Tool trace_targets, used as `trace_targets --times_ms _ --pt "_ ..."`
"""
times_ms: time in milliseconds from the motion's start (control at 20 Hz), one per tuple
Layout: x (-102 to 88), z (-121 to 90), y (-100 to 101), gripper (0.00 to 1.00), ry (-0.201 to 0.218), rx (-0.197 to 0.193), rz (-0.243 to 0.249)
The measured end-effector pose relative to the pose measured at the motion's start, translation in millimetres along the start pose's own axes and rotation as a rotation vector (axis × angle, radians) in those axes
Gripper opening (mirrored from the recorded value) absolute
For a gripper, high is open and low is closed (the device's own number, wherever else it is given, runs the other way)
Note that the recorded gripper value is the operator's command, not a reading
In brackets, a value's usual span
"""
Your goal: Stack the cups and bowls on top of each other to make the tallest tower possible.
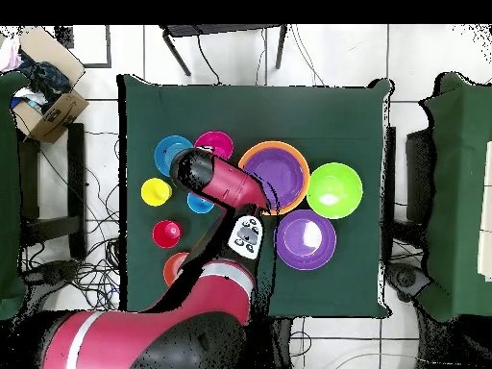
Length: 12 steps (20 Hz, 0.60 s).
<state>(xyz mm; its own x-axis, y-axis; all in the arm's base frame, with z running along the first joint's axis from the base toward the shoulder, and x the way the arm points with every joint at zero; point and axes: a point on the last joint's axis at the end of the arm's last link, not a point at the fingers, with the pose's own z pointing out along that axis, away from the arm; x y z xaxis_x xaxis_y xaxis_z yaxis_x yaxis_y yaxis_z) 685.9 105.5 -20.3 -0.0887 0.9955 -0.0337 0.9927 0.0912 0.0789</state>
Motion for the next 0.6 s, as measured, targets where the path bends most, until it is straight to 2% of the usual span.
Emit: trace_targets --times_ms 250,600 --pt "0.2 -4.6 1.4 0.00 -0.007 -0.005 -0.005" --pt "0.3 -26.7 11.4 0.00 0.002 -0.020 -0.005"
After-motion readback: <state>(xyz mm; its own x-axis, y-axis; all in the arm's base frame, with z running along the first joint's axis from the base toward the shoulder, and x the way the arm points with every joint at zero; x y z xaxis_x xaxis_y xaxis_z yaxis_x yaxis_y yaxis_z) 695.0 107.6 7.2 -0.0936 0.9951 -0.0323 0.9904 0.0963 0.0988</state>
